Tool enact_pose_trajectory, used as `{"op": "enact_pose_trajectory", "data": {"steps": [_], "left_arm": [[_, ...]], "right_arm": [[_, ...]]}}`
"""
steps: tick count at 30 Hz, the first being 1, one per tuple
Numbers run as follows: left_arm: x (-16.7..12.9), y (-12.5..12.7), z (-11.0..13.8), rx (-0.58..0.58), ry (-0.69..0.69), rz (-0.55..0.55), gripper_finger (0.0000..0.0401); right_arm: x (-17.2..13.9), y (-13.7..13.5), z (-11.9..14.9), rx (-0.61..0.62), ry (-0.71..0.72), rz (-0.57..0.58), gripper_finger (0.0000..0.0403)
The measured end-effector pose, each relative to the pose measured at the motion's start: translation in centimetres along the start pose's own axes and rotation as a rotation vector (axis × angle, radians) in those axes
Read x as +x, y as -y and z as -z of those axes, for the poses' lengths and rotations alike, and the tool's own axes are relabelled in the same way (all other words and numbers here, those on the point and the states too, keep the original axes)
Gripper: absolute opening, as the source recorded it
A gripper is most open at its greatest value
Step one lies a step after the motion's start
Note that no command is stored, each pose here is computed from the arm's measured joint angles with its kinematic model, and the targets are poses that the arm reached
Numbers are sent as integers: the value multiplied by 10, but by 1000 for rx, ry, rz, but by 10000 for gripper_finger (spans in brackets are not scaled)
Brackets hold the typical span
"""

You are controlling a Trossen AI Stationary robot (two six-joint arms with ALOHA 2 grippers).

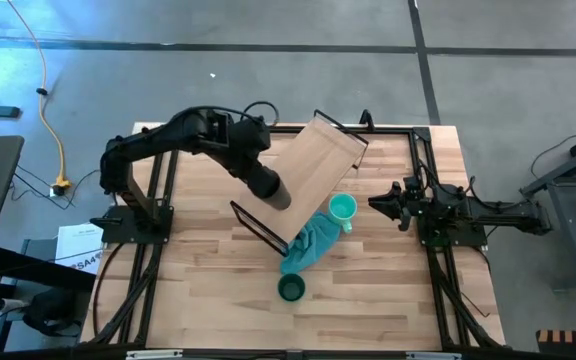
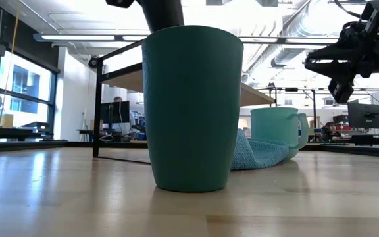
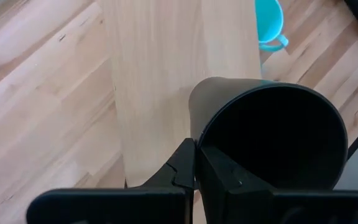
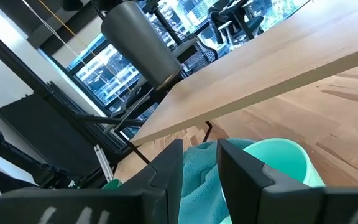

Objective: Stack small to large cups/mugs on shelf
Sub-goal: Put the black cup on the shelf

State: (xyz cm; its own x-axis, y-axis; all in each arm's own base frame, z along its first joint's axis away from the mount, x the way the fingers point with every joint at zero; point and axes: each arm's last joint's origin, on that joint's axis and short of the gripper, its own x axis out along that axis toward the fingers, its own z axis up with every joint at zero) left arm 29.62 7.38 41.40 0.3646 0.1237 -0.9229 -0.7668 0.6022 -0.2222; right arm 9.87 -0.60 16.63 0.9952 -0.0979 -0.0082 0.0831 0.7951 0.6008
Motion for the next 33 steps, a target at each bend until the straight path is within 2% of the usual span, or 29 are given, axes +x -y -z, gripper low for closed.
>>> {"op": "enact_pose_trajectory", "data": {"steps": [11, 33], "left_arm": [[17, 6, 0, 8, -61, -46, 0], [15, 5, 2, 5, -80, -53, 0]], "right_arm": [[0, 0, 0, -18, -2, 2, 89], [0, 0, 0, -18, -2, 1, 89]]}}
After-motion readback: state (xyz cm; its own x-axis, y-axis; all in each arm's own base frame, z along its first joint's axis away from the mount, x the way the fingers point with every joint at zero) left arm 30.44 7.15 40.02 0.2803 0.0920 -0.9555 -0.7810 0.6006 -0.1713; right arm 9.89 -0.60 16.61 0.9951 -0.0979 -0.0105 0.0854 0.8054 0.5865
